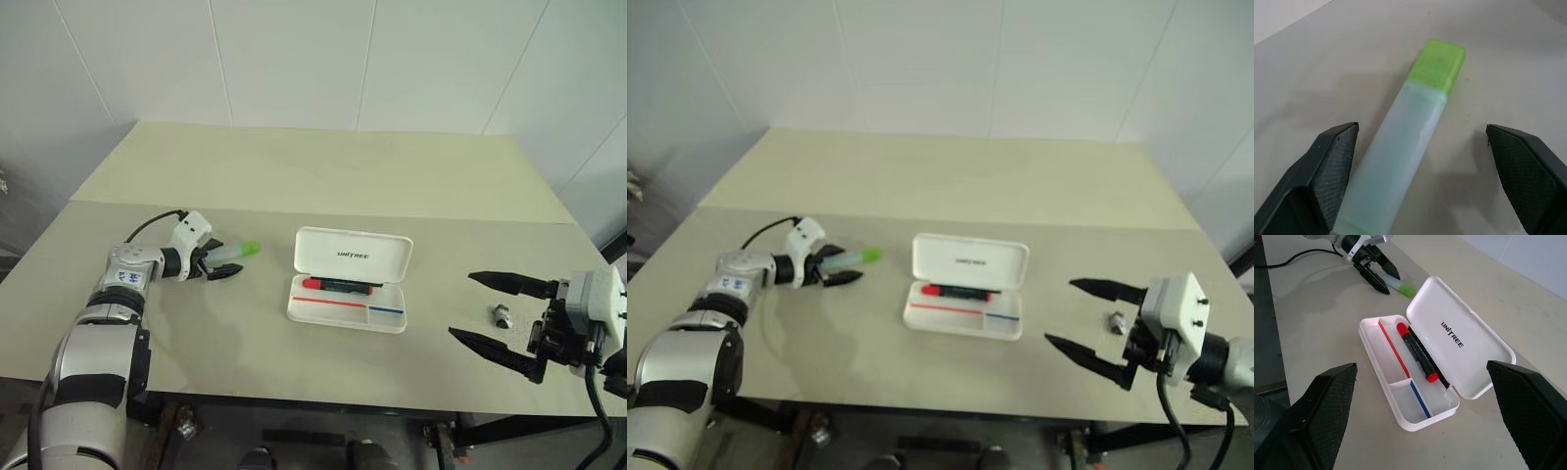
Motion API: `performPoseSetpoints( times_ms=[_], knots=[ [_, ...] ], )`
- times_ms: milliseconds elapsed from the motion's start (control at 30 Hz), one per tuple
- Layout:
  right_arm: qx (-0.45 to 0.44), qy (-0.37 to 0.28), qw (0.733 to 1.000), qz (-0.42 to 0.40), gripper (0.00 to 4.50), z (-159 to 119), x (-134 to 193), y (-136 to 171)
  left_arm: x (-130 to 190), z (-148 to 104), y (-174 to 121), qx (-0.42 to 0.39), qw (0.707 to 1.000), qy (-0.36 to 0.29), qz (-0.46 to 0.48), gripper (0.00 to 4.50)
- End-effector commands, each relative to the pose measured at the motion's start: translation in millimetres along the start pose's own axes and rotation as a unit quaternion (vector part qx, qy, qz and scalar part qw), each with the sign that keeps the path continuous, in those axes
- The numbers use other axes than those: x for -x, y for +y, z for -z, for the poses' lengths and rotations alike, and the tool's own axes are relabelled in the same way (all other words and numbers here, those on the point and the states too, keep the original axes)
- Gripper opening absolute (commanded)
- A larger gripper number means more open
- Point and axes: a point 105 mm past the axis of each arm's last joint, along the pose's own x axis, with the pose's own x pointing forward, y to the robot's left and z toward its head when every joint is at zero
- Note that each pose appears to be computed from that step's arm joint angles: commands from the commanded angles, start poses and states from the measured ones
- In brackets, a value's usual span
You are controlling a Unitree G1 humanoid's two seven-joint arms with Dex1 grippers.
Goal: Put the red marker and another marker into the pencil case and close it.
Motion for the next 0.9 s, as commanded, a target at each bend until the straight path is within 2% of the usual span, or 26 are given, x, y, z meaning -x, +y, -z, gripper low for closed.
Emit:
performPoseSetpoints(
  times_ms=[33,200,233,300,600,900],
  knots=[
    [0.029,-0.005,1.000,0.008,4.50,-16.8,3.5,1.9,-2.6,-3.3,-1.2,0.014,1.000,-0.002,0.005,4.46],
    [0.033,0.003,0.999,0.010,4.50,-23.5,7.2,4.5,-7.9,9.5,-7.3,0.060,0.998,0.010,0.010,4.46],
    [0.034,0.006,0.999,0.009,4.50,-24.1,7.8,4.1,-9.4,13.8,-10.4,0.073,0.997,0.013,0.016,4.28],
    [0.038,0.011,0.999,0.007,4.50,-25.9,8.2,3.4,-11.5,20.7,-16.0,0.089,0.995,0.017,0.027,3.88],
    [0.041,0.009,0.999,-0.002,4.50,-29.0,6.1,1.7,-9.3,38.1,-25.7,0.112,0.992,0.025,0.049,1.12],
    [0.039,-0.015,0.999,-0.023,4.50,-22.8,-9.6,-2.2,1.3,35.2,-31.8,0.089,0.992,-0.008,0.094,1.12]
  ],
)
